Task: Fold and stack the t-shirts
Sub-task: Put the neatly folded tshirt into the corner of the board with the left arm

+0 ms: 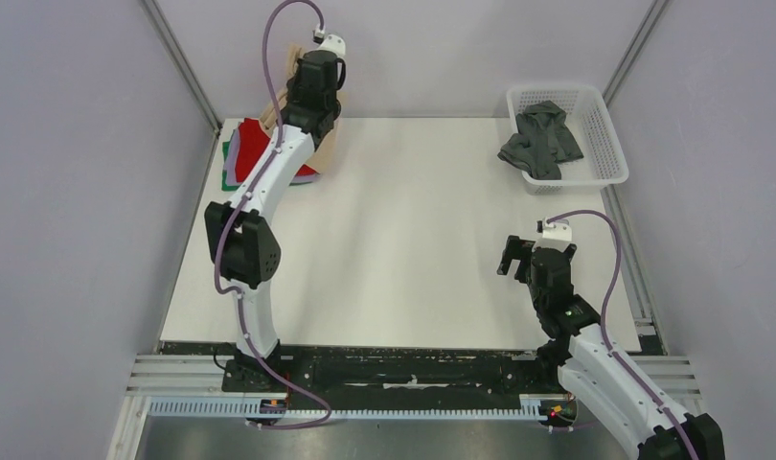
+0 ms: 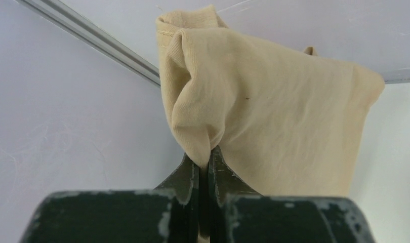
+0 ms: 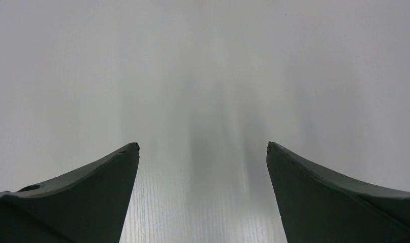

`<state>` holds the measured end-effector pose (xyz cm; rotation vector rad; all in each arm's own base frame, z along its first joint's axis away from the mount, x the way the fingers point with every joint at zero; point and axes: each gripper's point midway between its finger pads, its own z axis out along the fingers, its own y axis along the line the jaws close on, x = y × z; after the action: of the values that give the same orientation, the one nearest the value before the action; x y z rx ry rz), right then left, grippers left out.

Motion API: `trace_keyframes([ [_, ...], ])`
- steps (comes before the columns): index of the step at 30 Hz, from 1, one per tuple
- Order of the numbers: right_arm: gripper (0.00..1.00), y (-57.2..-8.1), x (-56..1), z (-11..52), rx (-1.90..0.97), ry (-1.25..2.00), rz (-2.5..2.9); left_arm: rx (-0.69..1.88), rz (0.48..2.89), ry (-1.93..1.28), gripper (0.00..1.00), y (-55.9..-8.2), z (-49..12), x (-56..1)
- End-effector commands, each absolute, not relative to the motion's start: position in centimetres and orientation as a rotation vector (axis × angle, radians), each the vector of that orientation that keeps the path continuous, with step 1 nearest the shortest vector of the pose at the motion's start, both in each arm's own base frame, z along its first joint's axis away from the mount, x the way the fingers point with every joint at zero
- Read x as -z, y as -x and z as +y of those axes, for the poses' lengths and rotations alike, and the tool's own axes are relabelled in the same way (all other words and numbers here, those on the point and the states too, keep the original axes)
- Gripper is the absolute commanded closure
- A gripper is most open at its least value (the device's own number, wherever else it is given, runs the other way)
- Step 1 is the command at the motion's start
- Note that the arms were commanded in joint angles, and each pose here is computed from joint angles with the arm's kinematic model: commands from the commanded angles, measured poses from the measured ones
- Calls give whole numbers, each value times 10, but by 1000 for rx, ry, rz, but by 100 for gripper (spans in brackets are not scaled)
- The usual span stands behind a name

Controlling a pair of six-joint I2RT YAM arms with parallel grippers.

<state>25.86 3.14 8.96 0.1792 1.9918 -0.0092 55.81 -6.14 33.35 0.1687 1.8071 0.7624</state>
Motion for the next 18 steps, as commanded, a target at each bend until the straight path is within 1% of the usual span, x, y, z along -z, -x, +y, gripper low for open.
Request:
trace_keyframes([
  [1,2,-265,-100,28,27,-202,1949,-682,1810,-62,98,-576,-39,-329],
  [13,2,-265,-95,17,110,-222,1976,-652,1934,47,98,-620,34,-253],
  [18,2,-264,-93,13,147,-229,1987,-721,1951,39,98,-633,57,-234],
])
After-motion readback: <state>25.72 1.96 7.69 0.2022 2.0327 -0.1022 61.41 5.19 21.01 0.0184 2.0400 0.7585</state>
